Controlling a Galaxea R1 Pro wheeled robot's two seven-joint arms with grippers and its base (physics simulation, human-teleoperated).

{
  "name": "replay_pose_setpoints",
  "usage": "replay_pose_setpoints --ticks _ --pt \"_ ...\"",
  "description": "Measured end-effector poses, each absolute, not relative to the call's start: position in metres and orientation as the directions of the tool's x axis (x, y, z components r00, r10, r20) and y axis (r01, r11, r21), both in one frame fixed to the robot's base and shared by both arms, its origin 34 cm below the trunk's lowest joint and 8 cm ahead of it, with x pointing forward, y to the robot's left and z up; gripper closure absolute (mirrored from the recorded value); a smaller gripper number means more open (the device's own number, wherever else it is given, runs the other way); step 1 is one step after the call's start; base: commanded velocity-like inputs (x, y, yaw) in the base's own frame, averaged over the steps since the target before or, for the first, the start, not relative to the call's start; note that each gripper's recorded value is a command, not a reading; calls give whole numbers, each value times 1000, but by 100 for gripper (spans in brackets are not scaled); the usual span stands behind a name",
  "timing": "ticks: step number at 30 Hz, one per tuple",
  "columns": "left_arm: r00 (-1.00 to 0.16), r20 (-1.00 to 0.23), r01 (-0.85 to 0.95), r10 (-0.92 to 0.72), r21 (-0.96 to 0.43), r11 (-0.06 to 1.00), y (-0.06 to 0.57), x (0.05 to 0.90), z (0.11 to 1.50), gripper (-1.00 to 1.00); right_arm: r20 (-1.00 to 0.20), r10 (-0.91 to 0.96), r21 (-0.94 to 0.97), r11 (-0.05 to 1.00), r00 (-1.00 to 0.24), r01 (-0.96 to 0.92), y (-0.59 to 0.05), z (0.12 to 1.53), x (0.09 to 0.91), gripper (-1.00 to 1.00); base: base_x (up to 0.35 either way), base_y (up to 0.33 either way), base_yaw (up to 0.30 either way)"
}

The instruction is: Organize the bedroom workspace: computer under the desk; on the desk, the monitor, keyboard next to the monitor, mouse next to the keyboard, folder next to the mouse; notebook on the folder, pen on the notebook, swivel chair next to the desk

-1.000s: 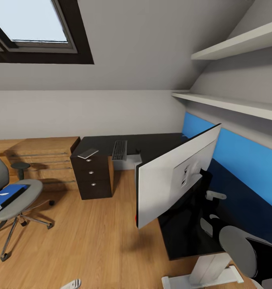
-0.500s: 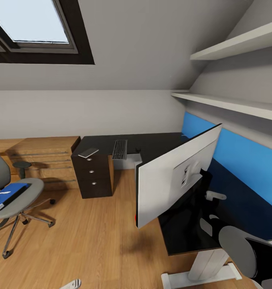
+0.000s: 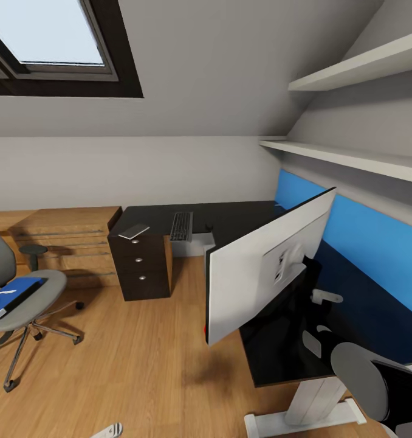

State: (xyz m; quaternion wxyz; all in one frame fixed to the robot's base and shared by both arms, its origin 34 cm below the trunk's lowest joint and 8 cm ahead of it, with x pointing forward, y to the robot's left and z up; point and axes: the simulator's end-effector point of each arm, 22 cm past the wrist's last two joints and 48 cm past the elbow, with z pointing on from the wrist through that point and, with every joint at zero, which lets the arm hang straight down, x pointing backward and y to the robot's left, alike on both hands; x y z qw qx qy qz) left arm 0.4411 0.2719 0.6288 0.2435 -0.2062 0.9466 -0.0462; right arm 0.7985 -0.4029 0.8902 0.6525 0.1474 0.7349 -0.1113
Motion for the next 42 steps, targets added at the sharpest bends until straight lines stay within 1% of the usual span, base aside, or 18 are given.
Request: replay_pose_setpoints --ticks 6,18,24,28,32,35,42 --pt "-796 -443 -367 -412 -188 911 272 441 629 -100 -992 63 21 935 -109 354 -401 890 799 100 0 -56 0" --pt "-797 -442 -366 -412 -188 911 271 441 629 -100 -992 61 21 945 -113 327 -384 890 803 100 0 -182 12" --pt "-800 -435 -369 -413 -186 911 271 438 626 -100 -990 106 64 928 -95 368 -391 889 801 100 0 -55 190" --pt "-802 -431 -370 -413 -185 911 271 436 625 -100 -992 71 31 940 -105 340 -385 889 803 100 0 -6 233" --pt "-804 -428 -370 -413 -183 911 271 435 624 -100 -991 94 54 932 -95 360 -389 889 803 100 0 -1 237" --pt "-808 -420 -372 -413 -180 911 271 432 621 -100 -992 78 39 937 -99 347 -387 889 804 100 0 0 219" --pt "-812 -414 -372 -412 -177 911 270 429 619 -100 -992 81 42 935 -96 353 -389 889 804 100 0 -9 58"
